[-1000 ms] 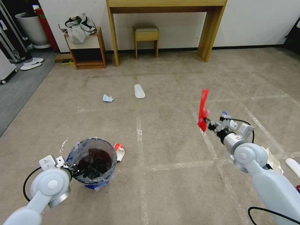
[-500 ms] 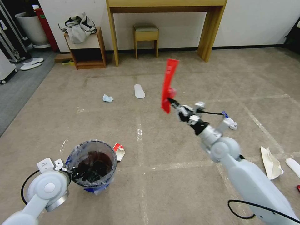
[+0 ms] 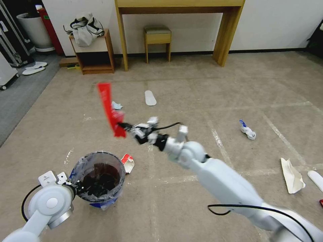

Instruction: Pick up the trash bin and place the garbage on the floor into it.

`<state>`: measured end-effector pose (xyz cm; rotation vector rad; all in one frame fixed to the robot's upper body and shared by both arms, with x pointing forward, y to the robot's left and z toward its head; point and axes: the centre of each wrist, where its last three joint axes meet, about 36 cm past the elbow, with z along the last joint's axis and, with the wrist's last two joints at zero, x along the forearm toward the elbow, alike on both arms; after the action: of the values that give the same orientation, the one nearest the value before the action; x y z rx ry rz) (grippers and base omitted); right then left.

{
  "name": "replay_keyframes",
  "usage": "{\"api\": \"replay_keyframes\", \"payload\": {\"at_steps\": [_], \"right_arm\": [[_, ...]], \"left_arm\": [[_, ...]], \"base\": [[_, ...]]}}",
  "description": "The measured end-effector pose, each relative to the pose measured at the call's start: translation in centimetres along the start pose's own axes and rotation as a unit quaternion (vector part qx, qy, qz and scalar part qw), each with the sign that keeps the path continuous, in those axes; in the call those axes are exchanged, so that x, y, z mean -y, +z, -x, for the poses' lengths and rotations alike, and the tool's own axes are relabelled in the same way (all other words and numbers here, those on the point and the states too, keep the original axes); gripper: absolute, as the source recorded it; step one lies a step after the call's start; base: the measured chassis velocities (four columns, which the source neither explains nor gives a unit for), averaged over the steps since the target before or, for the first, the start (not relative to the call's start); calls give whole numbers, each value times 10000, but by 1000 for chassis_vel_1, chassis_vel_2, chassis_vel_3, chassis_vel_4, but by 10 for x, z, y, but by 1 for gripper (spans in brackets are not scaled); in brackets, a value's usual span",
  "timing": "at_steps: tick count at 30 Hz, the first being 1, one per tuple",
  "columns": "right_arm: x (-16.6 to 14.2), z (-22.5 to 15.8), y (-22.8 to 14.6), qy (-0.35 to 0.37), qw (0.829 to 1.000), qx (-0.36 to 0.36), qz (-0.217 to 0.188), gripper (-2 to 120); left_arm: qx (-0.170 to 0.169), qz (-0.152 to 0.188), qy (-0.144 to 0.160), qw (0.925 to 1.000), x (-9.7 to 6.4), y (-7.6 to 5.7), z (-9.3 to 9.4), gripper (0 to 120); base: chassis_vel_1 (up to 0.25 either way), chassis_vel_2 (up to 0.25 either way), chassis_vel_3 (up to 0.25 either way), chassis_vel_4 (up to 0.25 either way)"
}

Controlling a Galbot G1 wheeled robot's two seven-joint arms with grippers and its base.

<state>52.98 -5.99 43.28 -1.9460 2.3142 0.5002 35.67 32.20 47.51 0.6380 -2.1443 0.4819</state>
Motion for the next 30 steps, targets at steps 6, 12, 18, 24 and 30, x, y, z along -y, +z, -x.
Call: {"api": "replay_keyframes", "payload": {"at_steps": [6, 12, 18, 24, 30], "right_arm": [[-6, 22, 20, -277, 9993, -235, 15, 0], [-9, 33, 37, -358, 9986, -397, 40, 0], [-8, 31, 52, -311, 9981, -527, 59, 0], [-11, 24, 68, -273, 9973, -678, 95, 0], [-14, 20, 77, -247, 9968, -746, 109, 0]], "left_arm": [[12, -24, 9, 10000, 1, -2, 1, 1], [16, -18, 21, 10000, 2, -2, 1, 1], [16, -11, 28, 10000, 2, -2, 1, 1], [48, 24, 37, 10000, 2, -4, -1, 1], [56, 30, 43, 10000, 2, -5, -2, 1]], "base": [[0, 0, 0, 0], [0, 0, 0, 0], [0, 0, 0, 0], [0, 0, 0, 0], [0, 0, 0, 0]]}}
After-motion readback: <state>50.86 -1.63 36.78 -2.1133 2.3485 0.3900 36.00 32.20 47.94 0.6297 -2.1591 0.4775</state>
